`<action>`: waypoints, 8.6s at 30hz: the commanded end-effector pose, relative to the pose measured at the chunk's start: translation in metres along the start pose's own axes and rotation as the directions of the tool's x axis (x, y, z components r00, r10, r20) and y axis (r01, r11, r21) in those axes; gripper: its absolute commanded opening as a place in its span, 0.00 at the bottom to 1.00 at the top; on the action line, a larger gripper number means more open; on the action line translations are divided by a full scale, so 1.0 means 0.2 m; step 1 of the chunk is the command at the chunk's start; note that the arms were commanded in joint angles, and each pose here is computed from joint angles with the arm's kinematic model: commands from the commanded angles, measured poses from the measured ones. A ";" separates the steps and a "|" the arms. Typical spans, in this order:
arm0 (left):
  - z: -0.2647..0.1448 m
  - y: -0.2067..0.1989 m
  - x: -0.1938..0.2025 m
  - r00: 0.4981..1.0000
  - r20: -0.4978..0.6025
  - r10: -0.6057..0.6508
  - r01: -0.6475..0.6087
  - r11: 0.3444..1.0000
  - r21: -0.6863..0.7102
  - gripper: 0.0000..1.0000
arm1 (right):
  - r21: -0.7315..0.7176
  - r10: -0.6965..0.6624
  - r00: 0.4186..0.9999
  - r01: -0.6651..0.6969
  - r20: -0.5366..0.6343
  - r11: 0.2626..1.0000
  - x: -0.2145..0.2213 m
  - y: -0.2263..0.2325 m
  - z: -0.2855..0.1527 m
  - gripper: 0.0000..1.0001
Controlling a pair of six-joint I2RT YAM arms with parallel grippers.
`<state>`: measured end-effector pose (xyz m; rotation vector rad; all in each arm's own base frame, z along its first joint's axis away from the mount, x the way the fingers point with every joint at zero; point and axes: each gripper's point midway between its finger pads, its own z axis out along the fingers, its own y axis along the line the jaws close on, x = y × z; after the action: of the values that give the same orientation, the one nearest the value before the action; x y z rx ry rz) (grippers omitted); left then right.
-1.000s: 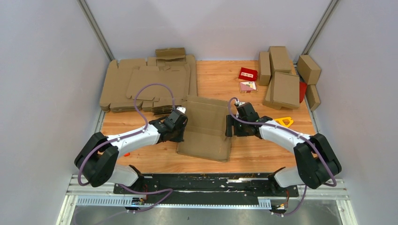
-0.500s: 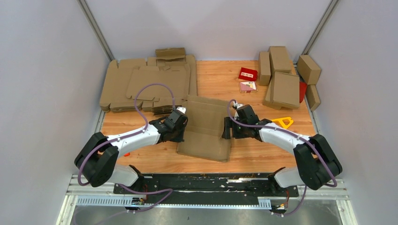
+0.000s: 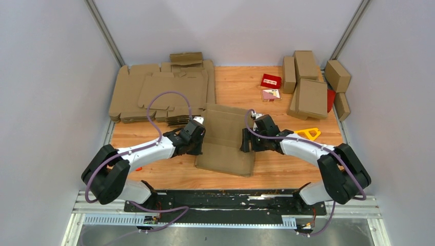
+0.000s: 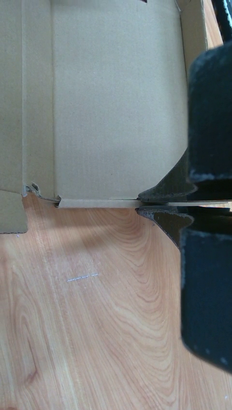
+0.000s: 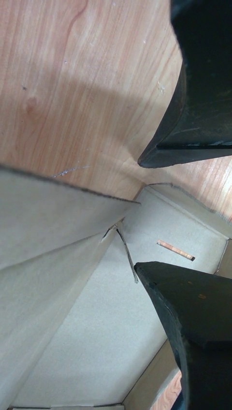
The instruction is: Fold the paper box
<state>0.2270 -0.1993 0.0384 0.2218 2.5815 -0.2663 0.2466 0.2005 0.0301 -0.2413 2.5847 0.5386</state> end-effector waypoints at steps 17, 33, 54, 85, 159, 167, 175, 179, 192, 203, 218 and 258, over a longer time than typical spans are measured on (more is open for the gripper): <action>-0.02 -0.09 -0.05 0.995 0.089 -0.053 0.044 0.994 0.099 0.00 | 0.068 -0.075 0.997 0.074 0.014 0.995 -0.07 0.04 0.09 0.70; -0.01 -0.07 -0.08 0.987 0.116 -0.108 0.101 0.993 0.065 0.00 | 0.048 -0.111 0.993 0.109 0.035 0.993 -0.01 0.06 -0.11 0.93; -0.04 0.01 -0.13 0.908 0.236 -0.345 0.343 0.938 0.050 0.00 | -0.127 0.203 0.976 -0.211 -0.075 0.969 0.29 0.23 -0.37 0.62; -0.01 -0.03 -0.10 0.940 0.185 -0.285 0.281 0.958 0.048 0.00 | -0.167 0.142 0.989 -0.133 0.037 0.977 -0.05 0.41 -0.05 0.84; -0.01 -0.05 -0.10 0.948 0.172 -0.268 0.262 0.963 0.053 0.00 | -0.090 -0.006 1.000 0.005 -0.011 0.996 -0.09 0.23 -0.08 0.11; -0.01 -0.06 -0.10 0.948 0.168 -0.270 0.263 0.963 0.065 0.00 | -0.147 -0.012 0.999 0.007 -0.032 0.989 -0.08 0.28 -0.05 0.11; 0.00 -0.07 -0.09 0.949 0.162 -0.269 0.261 0.963 0.070 0.00 | -0.201 -0.017 1.000 0.011 -0.026 0.980 -0.10 0.34 -0.07 0.11; 0.00 -0.07 -0.09 0.950 0.159 -0.269 0.261 0.963 0.069 0.00 | -0.215 -0.025 0.999 0.020 -0.023 0.976 -0.10 0.36 -0.09 0.11; 0.00 -0.07 -0.08 0.950 0.154 -0.272 0.263 0.962 0.075 0.00 | -0.235 -0.049 0.999 0.046 -0.005 0.971 -0.13 0.44 -0.12 0.13; 0.00 -0.08 -0.07 0.948 0.150 -0.282 0.273 0.959 0.079 0.00 | -0.252 -0.053 0.999 0.049 -0.009 0.967 -0.13 0.47 -0.08 0.23; -0.01 -0.05 -0.07 0.946 0.163 -0.280 0.274 0.960 0.061 0.00 | -0.180 -0.108 0.993 0.116 0.056 0.977 -0.18 0.40 -0.19 0.55; -0.11 -0.06 -0.14 0.905 0.169 -0.390 0.346 0.907 0.241 0.00 | -0.322 0.266 0.959 -0.222 0.097 0.920 -0.08 -0.01 -0.28 0.57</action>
<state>0.2287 -0.2071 0.0651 -0.2192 2.4037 -0.6538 0.2291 0.1609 0.0523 0.1044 2.5177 0.9013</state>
